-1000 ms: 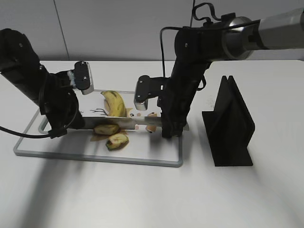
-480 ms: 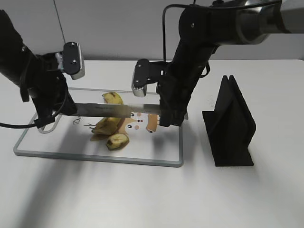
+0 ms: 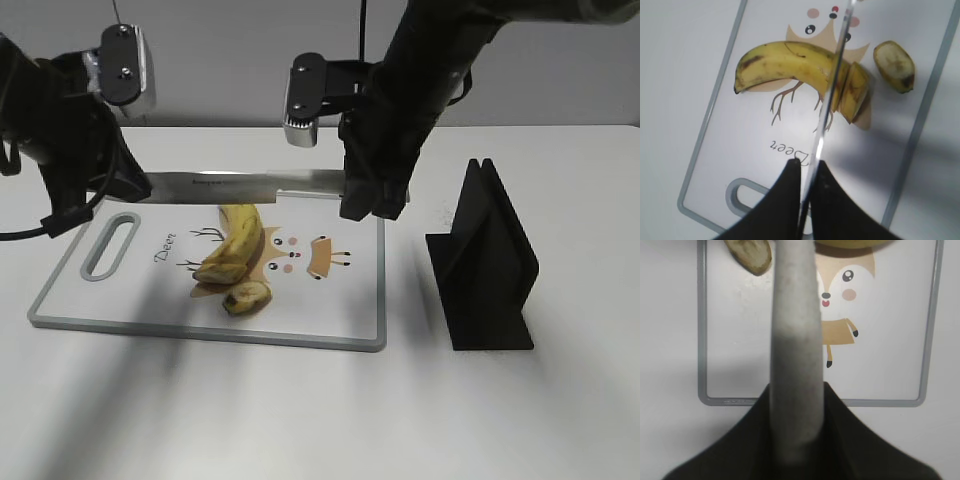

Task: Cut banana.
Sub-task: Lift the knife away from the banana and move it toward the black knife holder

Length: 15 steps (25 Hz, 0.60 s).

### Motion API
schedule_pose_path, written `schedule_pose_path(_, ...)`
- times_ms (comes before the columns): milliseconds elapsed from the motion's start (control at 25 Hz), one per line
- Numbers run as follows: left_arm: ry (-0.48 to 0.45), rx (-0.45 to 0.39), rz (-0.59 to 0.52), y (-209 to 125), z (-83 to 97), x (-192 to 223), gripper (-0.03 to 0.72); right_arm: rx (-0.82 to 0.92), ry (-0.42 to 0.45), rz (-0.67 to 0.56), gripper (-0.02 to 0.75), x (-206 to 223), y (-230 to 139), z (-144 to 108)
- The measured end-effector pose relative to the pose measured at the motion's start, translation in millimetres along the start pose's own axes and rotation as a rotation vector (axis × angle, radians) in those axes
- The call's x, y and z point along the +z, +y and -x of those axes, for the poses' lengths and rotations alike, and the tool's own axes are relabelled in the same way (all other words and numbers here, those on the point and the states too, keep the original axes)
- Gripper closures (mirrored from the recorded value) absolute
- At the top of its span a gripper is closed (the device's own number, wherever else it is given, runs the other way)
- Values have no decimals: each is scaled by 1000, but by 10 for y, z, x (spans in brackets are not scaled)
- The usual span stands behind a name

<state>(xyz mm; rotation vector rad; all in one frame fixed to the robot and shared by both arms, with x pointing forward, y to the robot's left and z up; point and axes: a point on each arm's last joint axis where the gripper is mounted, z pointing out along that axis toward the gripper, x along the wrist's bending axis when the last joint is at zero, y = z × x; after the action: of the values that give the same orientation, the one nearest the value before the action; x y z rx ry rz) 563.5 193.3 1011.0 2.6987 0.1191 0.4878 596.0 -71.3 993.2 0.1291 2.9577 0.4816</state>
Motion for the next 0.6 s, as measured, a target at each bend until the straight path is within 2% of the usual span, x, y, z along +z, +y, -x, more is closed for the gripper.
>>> schedule_pose_path(80,8,1,13,31,15,-94,648,-8,-7,6,573,-115,16,-23)
schedule_pose_path(160,27,0,31,72,26,-207,604,-10,-9,9,575,-227,28,-52)
schedule_pose_path(240,61,-6,54,114,31,-336,524,-5,-10,18,576,-338,40,-82)
schedule_pose_path(440,161,1,107,215,72,-720,265,-6,-9,26,577,-550,49,-149)
schedule_pose_path(600,230,5,142,274,127,-991,199,-16,-3,19,577,-701,40,-207)
